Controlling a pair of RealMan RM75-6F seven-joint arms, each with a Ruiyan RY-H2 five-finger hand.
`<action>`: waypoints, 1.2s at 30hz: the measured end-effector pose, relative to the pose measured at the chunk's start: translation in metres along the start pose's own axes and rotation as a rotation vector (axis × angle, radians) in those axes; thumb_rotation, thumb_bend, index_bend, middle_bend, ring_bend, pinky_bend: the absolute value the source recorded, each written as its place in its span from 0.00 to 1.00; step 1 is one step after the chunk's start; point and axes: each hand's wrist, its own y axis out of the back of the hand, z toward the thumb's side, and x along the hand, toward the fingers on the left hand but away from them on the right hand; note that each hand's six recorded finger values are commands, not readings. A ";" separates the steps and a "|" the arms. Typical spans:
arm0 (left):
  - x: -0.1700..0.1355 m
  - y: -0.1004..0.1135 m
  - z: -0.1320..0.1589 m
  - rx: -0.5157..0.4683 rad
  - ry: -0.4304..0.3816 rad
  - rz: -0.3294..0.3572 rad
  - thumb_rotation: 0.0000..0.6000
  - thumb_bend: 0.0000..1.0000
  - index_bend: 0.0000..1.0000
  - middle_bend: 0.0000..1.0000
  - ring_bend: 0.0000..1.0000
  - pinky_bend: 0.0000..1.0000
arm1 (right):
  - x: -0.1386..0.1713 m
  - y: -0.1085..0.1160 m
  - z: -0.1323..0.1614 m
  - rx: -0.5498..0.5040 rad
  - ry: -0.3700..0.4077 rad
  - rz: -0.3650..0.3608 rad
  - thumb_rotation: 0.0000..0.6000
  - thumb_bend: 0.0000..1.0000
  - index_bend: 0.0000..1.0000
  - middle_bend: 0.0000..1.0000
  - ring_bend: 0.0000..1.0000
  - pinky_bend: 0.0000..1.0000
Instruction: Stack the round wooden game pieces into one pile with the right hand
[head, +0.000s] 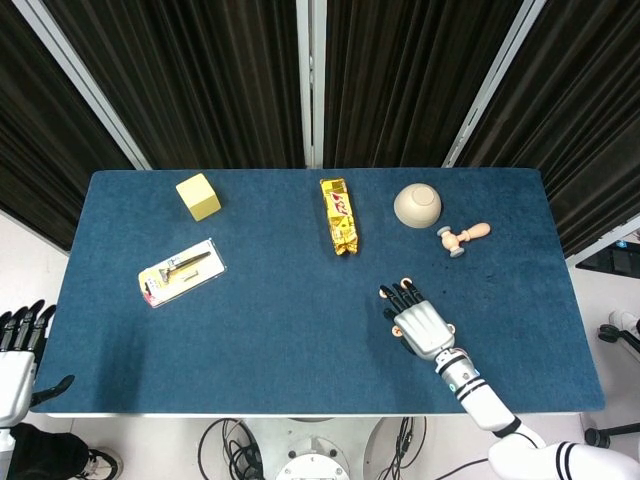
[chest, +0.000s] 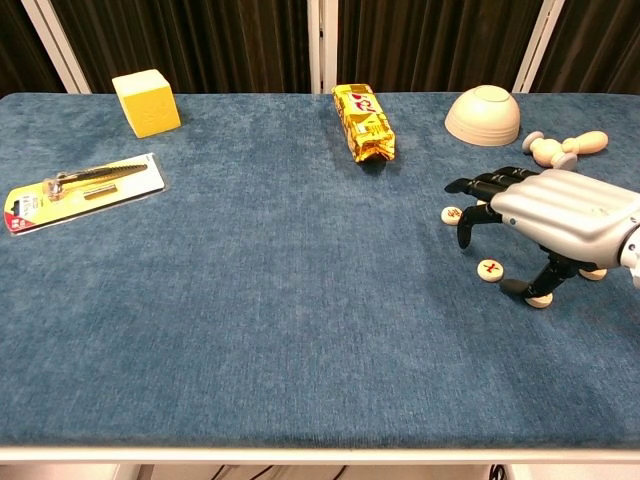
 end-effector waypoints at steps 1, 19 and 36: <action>0.000 0.000 0.000 -0.001 0.000 0.000 1.00 0.08 0.03 0.00 0.00 0.00 | 0.000 -0.001 0.000 0.001 -0.001 0.002 1.00 0.21 0.39 0.00 0.00 0.00; 0.000 -0.001 -0.001 -0.012 -0.003 -0.008 1.00 0.08 0.03 0.00 0.00 0.00 | -0.001 0.002 -0.003 -0.001 -0.009 -0.016 1.00 0.22 0.54 0.00 0.00 0.00; 0.000 -0.005 0.004 -0.017 -0.018 -0.026 1.00 0.08 0.03 0.00 0.00 0.00 | 0.044 0.008 -0.025 0.013 0.003 0.005 1.00 0.23 0.58 0.00 0.00 0.00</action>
